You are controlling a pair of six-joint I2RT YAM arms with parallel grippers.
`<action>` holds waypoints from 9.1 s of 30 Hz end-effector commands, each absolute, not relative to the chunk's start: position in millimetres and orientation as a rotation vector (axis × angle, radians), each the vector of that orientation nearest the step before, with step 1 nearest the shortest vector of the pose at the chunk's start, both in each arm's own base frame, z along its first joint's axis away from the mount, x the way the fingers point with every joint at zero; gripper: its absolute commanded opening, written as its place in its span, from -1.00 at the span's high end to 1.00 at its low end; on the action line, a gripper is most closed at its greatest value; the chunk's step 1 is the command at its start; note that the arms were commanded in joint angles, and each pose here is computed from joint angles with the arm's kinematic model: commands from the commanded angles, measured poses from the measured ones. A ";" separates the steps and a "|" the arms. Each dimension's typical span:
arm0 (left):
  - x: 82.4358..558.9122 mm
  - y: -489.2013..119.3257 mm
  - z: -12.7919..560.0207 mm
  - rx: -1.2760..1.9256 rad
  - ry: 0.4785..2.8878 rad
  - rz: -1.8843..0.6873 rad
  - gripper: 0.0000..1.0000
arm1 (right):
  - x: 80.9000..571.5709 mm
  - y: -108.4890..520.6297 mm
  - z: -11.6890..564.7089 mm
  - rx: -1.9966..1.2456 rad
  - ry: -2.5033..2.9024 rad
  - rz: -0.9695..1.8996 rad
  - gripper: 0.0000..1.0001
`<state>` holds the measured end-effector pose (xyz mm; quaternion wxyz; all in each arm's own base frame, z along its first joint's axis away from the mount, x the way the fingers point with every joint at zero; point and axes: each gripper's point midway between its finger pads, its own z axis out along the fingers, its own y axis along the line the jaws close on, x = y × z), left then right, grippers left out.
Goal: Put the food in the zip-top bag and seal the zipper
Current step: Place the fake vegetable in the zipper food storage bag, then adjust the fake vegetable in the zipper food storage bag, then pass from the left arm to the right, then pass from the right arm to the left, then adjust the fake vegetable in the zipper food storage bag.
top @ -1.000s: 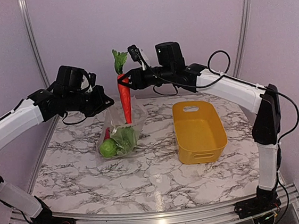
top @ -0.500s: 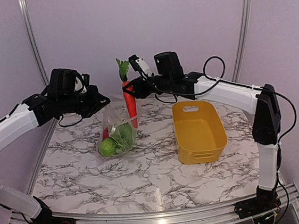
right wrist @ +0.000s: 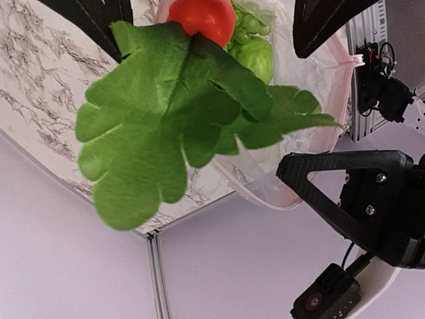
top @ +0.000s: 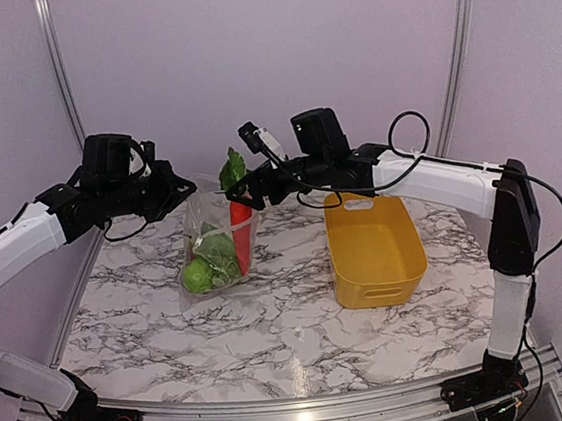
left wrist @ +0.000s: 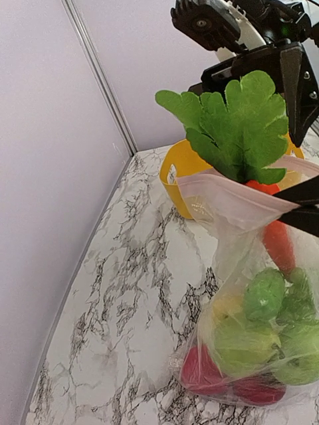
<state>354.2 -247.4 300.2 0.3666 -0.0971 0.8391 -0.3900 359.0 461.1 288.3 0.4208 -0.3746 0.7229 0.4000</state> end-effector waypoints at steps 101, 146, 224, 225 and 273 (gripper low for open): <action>323.4 -282.5 320.3 0.206 2.230 -1.136 0.99 | 268.4 425.3 251.0 -1.939 1.352 0.397 0.91; 301.7 -280.7 310.0 0.659 1.676 -0.997 -0.46 | 226.9 431.6 369.8 -1.804 1.163 0.668 1.00; 251.6 -251.5 311.2 0.658 1.665 -1.028 1.00 | 372.4 421.5 313.8 -1.504 1.525 0.471 0.12; 251.0 -251.0 311.8 0.656 1.664 -1.029 1.00 | 376.4 423.4 309.4 -1.502 1.537 0.457 0.07; 255.1 -250.2 315.7 0.619 1.659 -1.032 1.00 | 325.0 471.8 322.6 -1.537 1.425 0.765 1.00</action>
